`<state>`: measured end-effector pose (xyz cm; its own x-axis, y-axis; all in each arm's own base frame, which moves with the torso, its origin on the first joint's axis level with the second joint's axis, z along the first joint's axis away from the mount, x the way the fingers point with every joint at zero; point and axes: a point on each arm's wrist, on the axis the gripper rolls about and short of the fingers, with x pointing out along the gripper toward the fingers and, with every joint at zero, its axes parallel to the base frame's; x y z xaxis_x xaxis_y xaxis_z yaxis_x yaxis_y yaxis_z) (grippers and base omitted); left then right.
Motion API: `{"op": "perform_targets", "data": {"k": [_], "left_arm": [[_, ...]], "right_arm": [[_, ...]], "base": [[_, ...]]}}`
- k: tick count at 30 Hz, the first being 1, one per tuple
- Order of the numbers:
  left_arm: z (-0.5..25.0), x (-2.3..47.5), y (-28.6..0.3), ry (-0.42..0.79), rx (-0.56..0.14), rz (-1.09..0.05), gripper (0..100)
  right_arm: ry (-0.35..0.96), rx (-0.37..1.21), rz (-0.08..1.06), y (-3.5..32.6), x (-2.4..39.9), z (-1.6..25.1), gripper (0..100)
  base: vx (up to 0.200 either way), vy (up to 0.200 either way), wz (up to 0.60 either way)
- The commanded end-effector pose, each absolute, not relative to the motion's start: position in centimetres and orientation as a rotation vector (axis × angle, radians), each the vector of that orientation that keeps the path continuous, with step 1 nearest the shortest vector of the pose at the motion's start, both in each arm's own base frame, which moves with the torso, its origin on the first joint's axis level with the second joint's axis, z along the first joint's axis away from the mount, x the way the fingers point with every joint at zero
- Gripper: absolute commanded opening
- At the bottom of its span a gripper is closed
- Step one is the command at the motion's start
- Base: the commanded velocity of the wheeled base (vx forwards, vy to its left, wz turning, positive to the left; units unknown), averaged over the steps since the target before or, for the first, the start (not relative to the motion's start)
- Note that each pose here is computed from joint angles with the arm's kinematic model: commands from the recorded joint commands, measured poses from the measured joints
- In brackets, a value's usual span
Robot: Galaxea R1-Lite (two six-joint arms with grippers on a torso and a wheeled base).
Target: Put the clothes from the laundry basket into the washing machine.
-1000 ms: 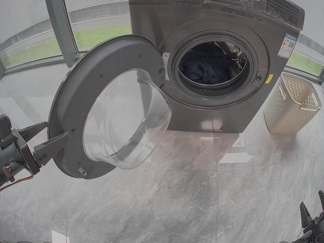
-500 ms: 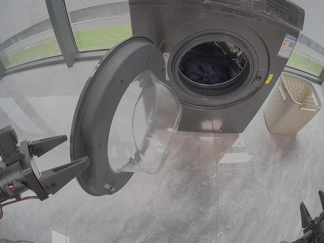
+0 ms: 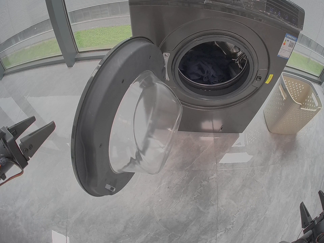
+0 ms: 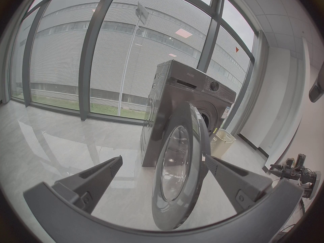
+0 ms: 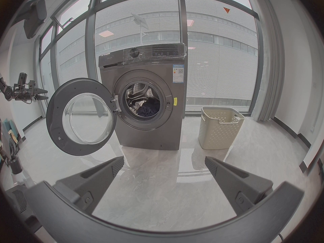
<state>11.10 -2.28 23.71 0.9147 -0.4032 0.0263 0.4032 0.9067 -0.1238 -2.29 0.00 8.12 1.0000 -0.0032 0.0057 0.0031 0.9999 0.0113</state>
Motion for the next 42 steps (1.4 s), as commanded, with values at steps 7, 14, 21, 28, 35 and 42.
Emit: {"op": "perform_targets", "data": {"k": [7, 14, 21, 28, 35, 42], "left_arm": [[22.4, 14.1, -2.9, 0.123, -0.137, -0.476, 100], [22.6, 15.7, -4.1, 0.155, -0.141, -0.544, 100], [22.8, 15.4, -6.0, 0.165, -0.139, -0.66, 100], [22.5, 16.8, -8.0, 0.186, -0.128, -0.726, 100], [22.5, 18.7, -9.9, 0.167, -0.123, -0.725, 100], [22.7, 20.0, -12.6, 0.131, -0.123, -0.718, 100]], "right_arm": [[0.005, 0.012, -0.002, 0.0, -2.2, 7.6, 100], [0.005, 0.02, -0.003, 0.0, -2.2, 7.6, 100], [0.005, 0.018, -0.003, 0.0, -2.2, 7.6, 100], [0.005, 0.02, -0.003, 0.0, -2.2, 7.6, 100], [0.005, 0.02, -0.003, 0.0, -2.2, 7.6, 100], [0.005, 0.018, -0.003, 0.0, -2.2, 7.6, 100]], "base": [[0.0, 0.0, 0.0], [0.0, 0.0, 0.0], [0.0, 0.0, 0.0], [0.0, 0.0, 0.0], [0.0, 0.0, 0.0], [0.0, 0.0, 0.0]]}}
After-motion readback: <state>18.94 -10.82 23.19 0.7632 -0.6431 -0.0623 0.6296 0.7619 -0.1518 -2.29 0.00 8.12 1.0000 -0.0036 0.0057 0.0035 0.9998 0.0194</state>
